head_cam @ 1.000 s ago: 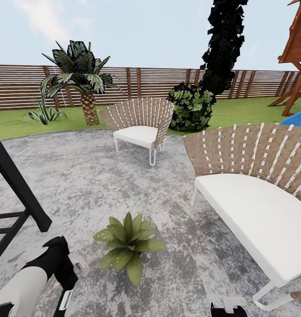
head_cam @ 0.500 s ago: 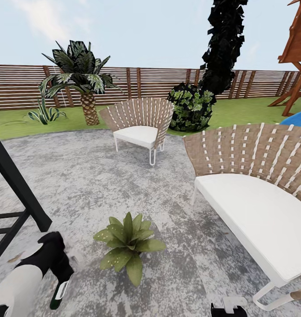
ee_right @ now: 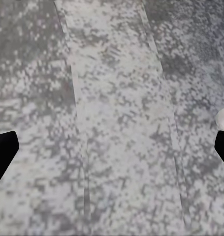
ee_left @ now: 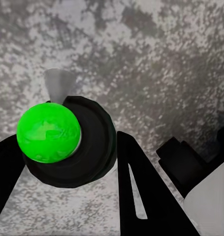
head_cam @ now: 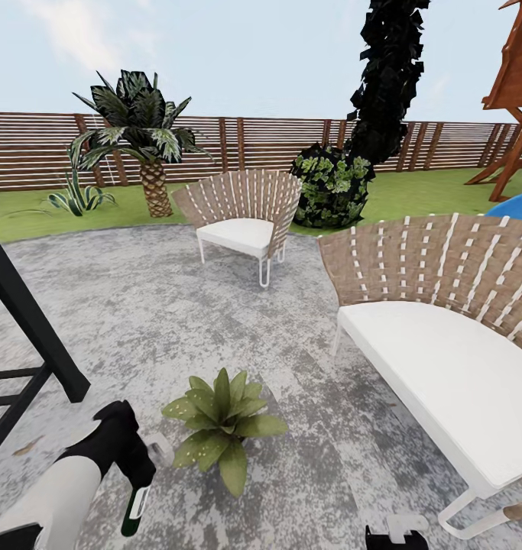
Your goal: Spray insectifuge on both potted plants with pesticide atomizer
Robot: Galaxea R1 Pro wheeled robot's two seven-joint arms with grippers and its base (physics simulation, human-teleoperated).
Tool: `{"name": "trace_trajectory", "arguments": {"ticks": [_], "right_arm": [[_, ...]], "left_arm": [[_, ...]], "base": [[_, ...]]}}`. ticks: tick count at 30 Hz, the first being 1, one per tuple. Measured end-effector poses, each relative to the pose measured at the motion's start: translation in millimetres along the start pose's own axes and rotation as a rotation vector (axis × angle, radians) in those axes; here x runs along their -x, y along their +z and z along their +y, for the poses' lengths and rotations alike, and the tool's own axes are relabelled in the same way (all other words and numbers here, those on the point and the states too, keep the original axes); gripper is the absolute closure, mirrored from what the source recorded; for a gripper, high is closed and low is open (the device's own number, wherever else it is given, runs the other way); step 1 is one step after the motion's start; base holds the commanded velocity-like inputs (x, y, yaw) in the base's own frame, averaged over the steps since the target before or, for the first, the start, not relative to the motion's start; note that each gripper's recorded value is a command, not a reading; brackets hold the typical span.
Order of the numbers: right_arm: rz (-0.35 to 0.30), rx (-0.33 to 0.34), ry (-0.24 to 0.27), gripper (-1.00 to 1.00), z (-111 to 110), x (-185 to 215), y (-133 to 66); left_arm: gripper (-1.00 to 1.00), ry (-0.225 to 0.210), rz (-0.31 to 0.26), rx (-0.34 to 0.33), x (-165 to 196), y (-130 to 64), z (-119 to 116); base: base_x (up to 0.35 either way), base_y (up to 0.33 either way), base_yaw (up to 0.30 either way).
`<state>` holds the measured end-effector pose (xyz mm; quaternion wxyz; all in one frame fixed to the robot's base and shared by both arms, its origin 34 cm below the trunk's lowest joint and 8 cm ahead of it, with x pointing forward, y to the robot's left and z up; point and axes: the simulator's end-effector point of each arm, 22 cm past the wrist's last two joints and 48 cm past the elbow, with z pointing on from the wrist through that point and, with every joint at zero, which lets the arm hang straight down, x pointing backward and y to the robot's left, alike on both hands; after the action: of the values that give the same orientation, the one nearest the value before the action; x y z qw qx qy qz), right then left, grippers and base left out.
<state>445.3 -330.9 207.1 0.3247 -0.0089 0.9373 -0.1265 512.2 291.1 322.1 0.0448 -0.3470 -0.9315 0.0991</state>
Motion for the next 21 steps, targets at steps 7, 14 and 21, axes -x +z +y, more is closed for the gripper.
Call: {"name": "trace_trajectory", "arguments": {"ticks": [7,14,21], "right_arm": [[0.004,0.001,0.002,-1.00,2.2,-1.6,0.0],[0.004,0.001,0.001,-1.00,1.4,-1.9,0.1],[0.004,0.001,-0.001,-1.00,1.3,-1.8,0.2]], "left_arm": [[1.00,-0.001,0.004,-0.004,0.0,1.2,-0.7],[1.00,-0.002,0.000,0.001,1.3,-0.6,1.0],[1.00,-0.018,0.001,-0.001,1.4,-1.0,0.8]], "base": [[0.016,-0.161,0.082],[0.009,-0.272,0.113],[-0.063,-0.273,0.271]]}}
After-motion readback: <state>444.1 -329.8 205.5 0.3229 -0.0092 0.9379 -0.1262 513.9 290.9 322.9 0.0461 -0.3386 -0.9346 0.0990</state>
